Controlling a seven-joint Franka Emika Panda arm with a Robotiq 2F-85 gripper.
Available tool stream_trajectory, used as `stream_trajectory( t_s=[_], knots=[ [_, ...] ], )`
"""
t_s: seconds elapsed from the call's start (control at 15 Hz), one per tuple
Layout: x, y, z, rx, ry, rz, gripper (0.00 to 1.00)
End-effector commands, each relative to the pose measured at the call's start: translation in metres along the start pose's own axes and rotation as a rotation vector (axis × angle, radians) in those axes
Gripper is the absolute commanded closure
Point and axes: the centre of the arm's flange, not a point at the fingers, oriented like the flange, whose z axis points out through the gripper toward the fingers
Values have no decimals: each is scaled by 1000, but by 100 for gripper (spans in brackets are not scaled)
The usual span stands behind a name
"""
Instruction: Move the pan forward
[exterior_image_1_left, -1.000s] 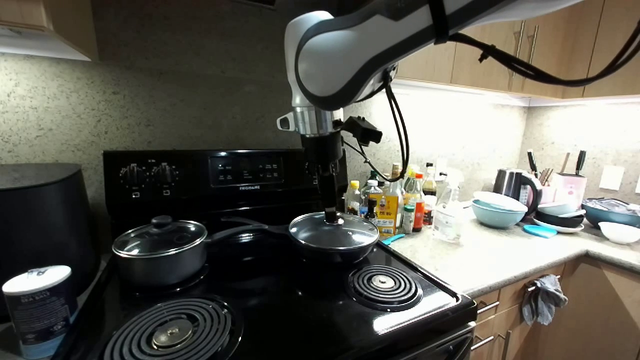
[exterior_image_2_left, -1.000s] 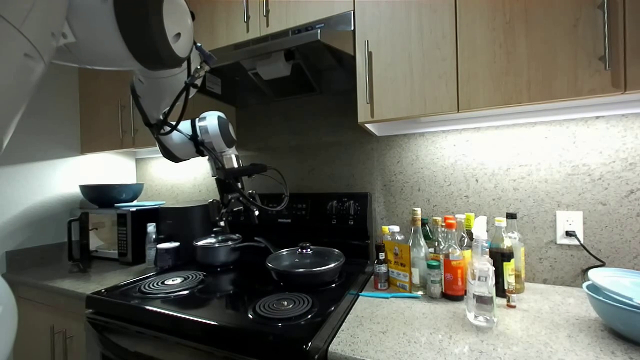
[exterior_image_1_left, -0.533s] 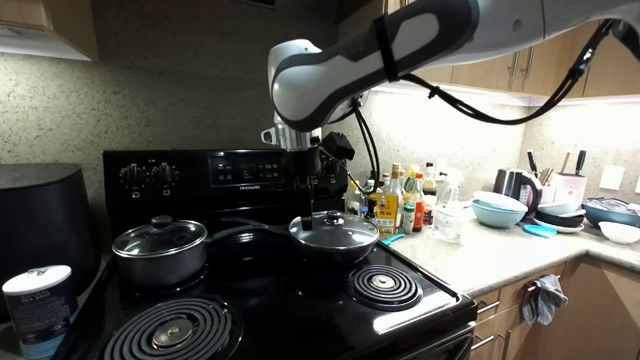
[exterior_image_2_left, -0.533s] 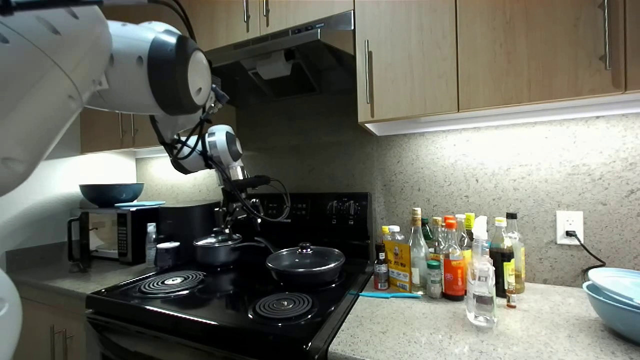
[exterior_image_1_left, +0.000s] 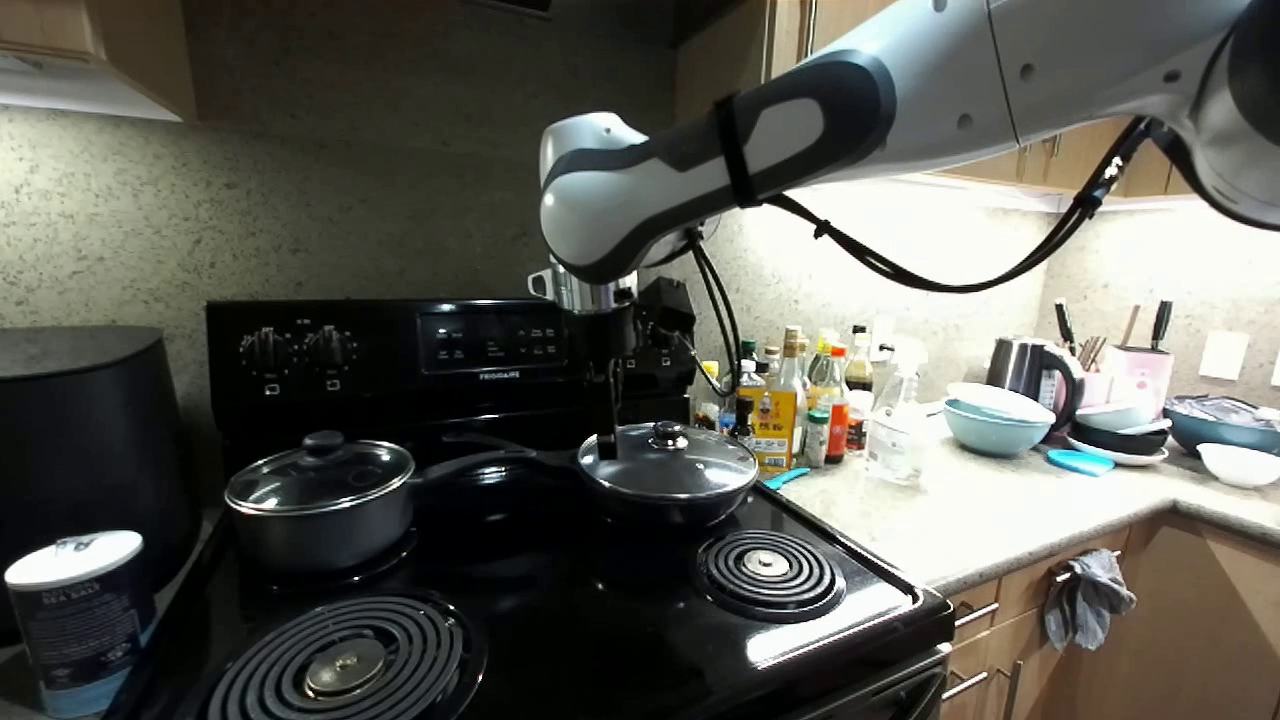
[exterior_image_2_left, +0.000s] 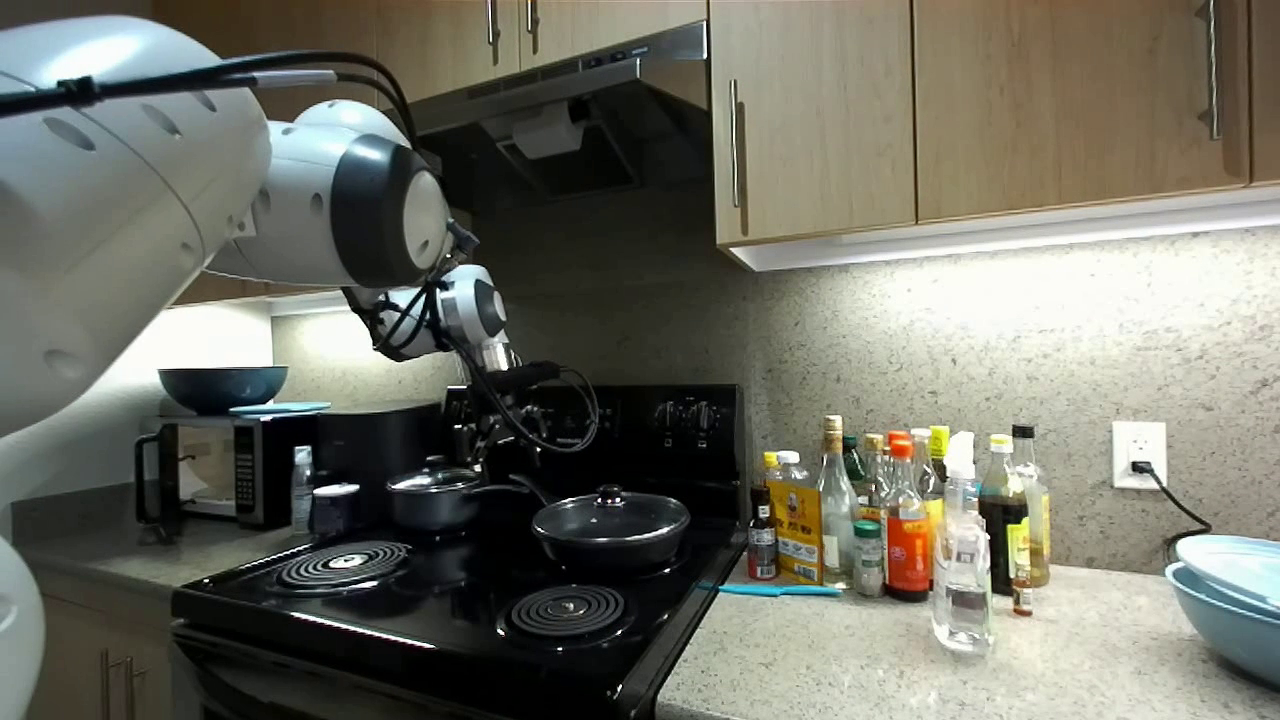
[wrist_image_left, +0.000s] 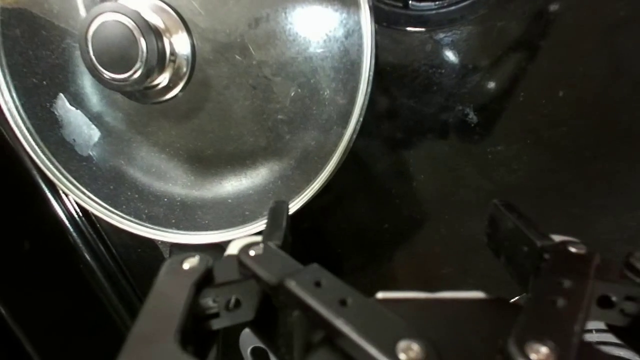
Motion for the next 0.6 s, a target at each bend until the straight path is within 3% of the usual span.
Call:
stream_trajectory(
  t_s=[0.0, 0.13, 0.53],
  knots=[
    [0, 0, -1, 0, 0, 0, 0],
    [7, 12, 7, 5, 30, -6, 0],
    [25, 37, 36, 14, 9, 6, 0]
  ],
)
